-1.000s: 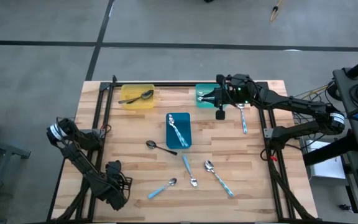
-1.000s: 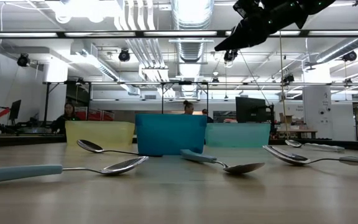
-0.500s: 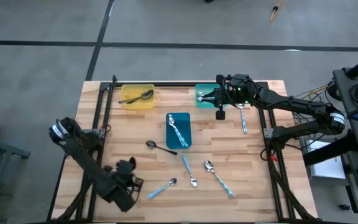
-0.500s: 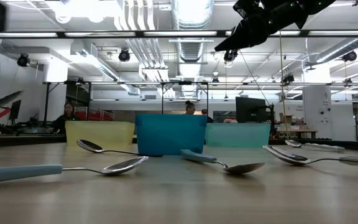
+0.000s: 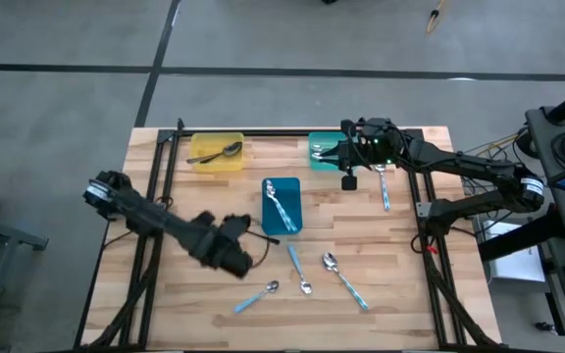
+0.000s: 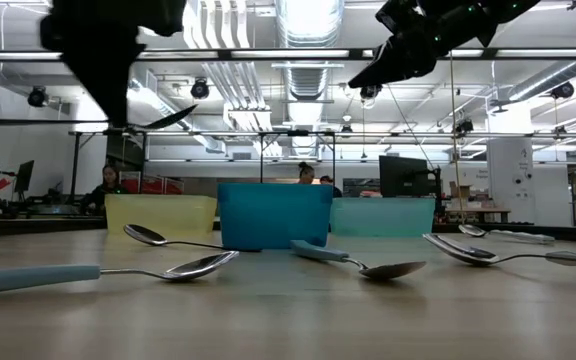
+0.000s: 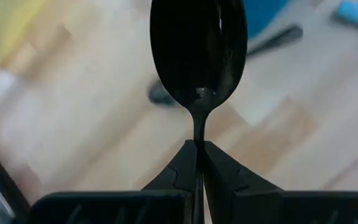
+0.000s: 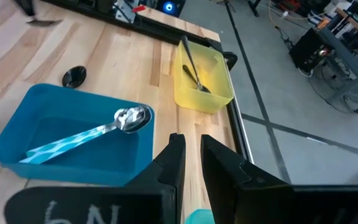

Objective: Sort silverware by color (type)
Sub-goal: Put the black spoon into the yellow bin

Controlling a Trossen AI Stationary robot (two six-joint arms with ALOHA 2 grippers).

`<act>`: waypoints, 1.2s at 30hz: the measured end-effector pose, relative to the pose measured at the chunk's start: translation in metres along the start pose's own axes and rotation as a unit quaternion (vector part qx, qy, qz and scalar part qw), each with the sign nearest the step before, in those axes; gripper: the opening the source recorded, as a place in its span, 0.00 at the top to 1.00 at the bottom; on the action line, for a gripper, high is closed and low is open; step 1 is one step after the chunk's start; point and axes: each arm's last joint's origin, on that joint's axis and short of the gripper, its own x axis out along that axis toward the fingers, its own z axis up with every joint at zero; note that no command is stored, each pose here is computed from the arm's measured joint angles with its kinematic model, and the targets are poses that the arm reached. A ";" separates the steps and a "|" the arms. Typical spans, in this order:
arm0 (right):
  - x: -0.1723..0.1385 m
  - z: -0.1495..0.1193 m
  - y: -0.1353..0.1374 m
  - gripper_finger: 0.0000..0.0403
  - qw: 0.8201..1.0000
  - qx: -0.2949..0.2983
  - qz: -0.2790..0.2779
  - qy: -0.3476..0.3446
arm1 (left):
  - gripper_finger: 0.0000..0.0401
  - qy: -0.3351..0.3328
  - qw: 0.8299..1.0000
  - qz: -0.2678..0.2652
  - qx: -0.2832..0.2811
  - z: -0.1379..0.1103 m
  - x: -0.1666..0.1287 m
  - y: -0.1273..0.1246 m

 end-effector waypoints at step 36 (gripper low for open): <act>0.000 -0.001 0.001 0.89 1.000 0.003 0.004 0.007 | 1.00 0.036 0.984 0.045 0.171 0.164 0.055 0.245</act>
